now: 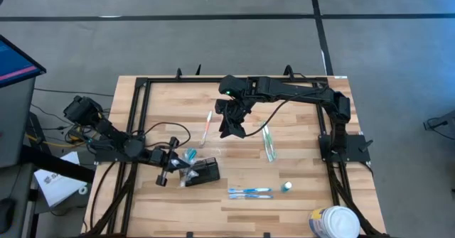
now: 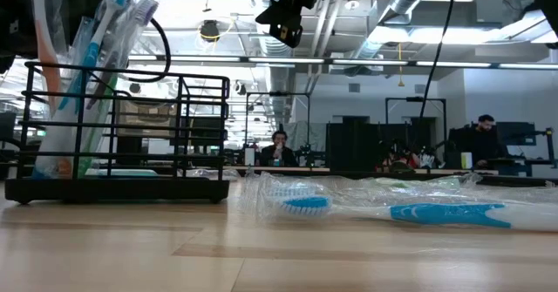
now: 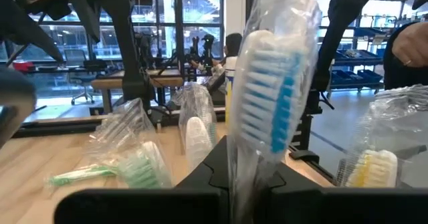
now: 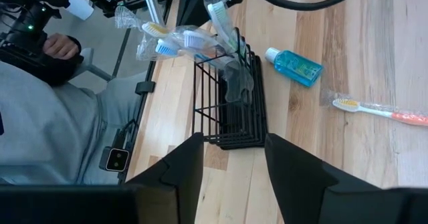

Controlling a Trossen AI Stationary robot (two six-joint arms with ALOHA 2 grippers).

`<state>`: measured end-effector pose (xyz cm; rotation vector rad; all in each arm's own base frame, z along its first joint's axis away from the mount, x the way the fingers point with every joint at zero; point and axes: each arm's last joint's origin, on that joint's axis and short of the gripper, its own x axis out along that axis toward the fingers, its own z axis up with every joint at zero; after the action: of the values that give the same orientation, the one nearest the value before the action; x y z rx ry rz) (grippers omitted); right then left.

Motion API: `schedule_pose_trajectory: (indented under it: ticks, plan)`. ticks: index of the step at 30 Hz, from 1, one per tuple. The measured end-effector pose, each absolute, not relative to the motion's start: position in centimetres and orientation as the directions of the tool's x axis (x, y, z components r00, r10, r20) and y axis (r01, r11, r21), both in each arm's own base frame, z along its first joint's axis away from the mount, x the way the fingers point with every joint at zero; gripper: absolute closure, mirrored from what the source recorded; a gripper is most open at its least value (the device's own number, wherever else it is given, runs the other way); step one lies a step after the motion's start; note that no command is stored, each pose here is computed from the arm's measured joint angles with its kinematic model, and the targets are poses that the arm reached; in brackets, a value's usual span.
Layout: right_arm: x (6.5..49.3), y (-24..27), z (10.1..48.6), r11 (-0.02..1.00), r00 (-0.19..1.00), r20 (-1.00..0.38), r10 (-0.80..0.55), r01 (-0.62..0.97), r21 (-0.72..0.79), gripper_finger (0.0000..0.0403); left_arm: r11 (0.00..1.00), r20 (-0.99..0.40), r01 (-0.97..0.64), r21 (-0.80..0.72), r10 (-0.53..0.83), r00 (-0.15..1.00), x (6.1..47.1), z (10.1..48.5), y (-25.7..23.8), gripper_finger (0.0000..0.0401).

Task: Pick & Place toothbrushing station
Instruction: Put the white blue toothbrush into the black toothbrush rack

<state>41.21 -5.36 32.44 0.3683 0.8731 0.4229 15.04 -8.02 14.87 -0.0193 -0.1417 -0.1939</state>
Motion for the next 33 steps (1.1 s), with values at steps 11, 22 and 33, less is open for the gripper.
schedule_pose_trajectory:
  ticks: [11,22,33]
  plan:
    - [41.21,-5.36,32.44,0.856,0.570,-0.654,0.498,-0.205,0.474,0.0254,0.984,0.110,0.179,0.002,-0.178,0.978,15.09,14.55,-8.00,0.0398]
    - [41.21,-5.36,32.44,0.857,0.570,-0.653,0.498,-0.210,0.470,0.0250,0.984,0.126,0.178,-0.004,-0.176,0.976,15.07,14.72,-7.99,0.0316]
    - [41.21,-5.36,32.44,0.857,0.570,-0.654,0.498,-0.210,0.470,0.0254,0.985,0.180,0.170,0.016,-0.170,0.969,14.99,15.27,-7.94,0.0250]
